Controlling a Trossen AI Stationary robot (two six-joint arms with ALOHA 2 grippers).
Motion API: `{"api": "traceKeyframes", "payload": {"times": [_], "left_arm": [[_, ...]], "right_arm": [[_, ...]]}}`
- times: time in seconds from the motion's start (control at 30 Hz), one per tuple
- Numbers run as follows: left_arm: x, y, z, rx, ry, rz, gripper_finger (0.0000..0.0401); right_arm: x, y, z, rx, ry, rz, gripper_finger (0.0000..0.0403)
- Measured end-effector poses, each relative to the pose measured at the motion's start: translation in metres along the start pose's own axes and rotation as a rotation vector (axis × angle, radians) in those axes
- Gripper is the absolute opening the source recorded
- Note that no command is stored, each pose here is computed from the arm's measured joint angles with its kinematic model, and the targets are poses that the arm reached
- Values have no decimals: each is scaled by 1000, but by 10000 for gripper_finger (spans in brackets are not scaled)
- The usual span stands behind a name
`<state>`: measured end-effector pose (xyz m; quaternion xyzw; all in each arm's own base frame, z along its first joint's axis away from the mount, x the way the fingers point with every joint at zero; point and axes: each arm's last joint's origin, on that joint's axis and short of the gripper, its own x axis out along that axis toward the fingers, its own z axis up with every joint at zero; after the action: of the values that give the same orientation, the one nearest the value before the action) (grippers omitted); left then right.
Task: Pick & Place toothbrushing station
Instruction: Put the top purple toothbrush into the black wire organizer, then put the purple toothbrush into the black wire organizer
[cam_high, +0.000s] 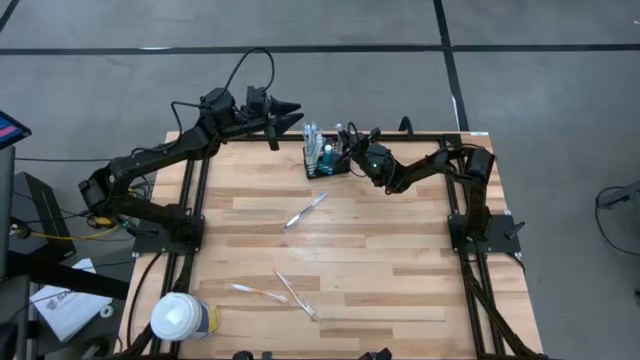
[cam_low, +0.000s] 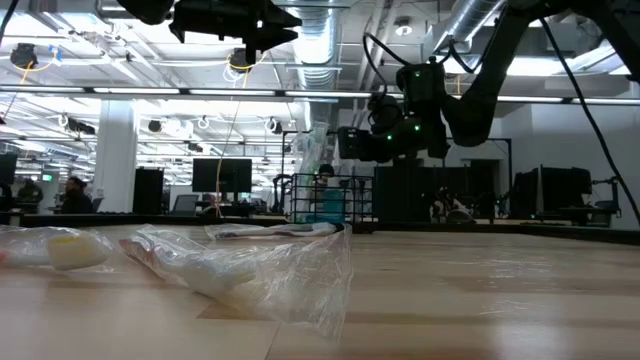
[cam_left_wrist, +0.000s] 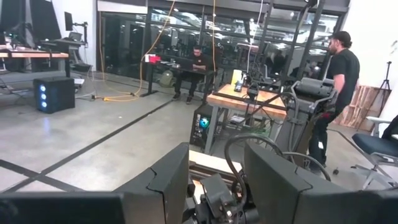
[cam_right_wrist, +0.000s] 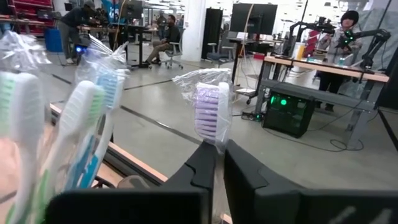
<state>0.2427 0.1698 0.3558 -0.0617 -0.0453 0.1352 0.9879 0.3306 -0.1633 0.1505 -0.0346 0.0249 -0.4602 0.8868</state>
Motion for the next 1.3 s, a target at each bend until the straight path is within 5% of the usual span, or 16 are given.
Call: {"api": "traceKeyframes", "payload": {"times": [0.47, 0.7, 1.03, 1.3], "left_arm": [[0, 0, 0, -1, 0, 1, 147], [0, 0, 0, 0, 0, 1, 147], [0, 1, -1, -2, 8, 3, 147], [0, -9, -28, -130, 273, -24, 147]], "right_arm": [[-1, 2, 1, -5, 3, 23, 121], [-8, -1, 29, -38, -35, 25, 173], [-50, -37, 119, -46, -43, -6, 211], [-126, -54, 225, 25, 148, 243, 195]]}}
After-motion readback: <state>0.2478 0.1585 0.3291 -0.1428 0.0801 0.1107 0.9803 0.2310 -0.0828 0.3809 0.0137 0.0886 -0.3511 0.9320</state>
